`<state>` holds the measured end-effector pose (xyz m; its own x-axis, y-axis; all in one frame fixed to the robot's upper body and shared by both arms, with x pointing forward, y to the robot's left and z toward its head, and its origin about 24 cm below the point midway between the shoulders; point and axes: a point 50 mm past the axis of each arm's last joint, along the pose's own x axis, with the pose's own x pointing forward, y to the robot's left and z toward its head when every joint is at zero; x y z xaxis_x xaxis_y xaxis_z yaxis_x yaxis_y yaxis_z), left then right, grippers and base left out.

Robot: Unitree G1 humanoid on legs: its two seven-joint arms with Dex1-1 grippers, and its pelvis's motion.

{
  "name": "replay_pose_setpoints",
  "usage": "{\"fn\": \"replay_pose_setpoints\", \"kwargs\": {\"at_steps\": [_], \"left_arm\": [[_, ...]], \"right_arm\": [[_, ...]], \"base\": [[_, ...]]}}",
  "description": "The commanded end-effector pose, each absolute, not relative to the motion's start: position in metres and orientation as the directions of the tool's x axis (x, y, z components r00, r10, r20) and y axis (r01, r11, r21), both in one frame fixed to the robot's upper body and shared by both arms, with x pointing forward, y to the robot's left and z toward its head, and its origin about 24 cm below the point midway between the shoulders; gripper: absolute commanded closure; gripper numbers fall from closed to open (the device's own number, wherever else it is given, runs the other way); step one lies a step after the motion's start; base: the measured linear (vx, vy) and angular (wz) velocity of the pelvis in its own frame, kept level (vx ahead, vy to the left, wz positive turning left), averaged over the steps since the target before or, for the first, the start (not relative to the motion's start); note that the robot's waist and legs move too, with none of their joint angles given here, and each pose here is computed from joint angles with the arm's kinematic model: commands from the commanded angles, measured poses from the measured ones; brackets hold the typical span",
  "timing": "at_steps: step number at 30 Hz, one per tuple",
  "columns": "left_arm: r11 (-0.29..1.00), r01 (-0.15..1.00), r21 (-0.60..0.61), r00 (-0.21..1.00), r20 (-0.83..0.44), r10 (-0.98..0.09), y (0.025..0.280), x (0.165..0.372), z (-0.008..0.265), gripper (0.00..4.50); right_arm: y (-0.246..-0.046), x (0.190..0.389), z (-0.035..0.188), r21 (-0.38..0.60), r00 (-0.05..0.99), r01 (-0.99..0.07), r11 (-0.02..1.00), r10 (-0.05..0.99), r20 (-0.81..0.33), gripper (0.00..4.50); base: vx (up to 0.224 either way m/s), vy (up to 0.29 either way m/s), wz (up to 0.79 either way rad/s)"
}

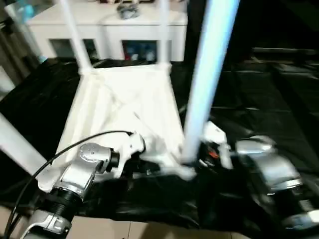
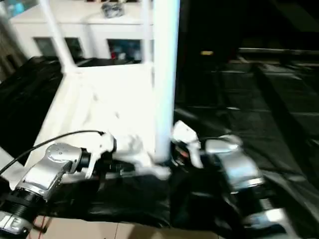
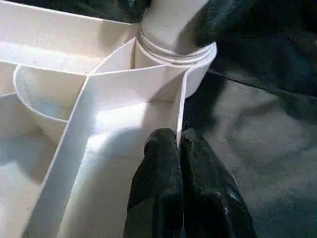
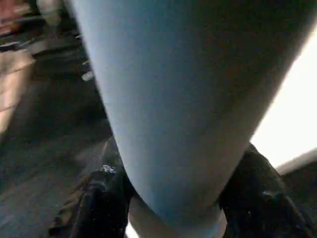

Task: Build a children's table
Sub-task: Rotate leg to tighten

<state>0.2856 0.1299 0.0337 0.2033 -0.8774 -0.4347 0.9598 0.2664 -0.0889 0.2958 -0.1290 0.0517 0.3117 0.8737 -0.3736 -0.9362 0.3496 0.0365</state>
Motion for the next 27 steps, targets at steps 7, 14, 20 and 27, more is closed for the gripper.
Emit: {"fn": "replay_pose_setpoints", "kwargs": {"at_steps": [7, 14, 20, 27], "left_arm": [[0.366, 0.929, -0.043, 0.333, -0.332, -0.883, 0.077, 0.296, 0.043, 4.5], [0.37, 0.928, -0.038, 0.341, -0.31, -0.888, 0.06, 0.296, 0.045, 4.5], [0.299, 0.953, -0.042, 0.27, -0.323, -0.907, 0.073, 0.291, 0.046, 4.5], [0.188, 0.981, -0.054, 0.159, -0.339, -0.927, 0.093, 0.286, 0.049, 4.5]], "right_arm": [[-0.086, 0.297, 0.005, 0.176, 0.509, -0.755, 0.631, 0.734, -0.45, 2.52], [-0.064, 0.305, 0.016, 0.205, 0.534, -0.75, 0.629, 0.759, -0.373, 1.83], [-0.079, 0.303, 0.025, 0.201, 0.451, -0.819, 0.538, 0.819, -0.356, 1.38], [-0.112, 0.275, 0.035, 0.18, 0.083, -0.969, 0.167, 0.913, -0.399, 1.38]], "base": [[0.0, 0.0, 0.0], [0.0, 0.0, 0.0], [0.0, 0.0, 0.0], [0.0, 0.0, 0.0]]}}
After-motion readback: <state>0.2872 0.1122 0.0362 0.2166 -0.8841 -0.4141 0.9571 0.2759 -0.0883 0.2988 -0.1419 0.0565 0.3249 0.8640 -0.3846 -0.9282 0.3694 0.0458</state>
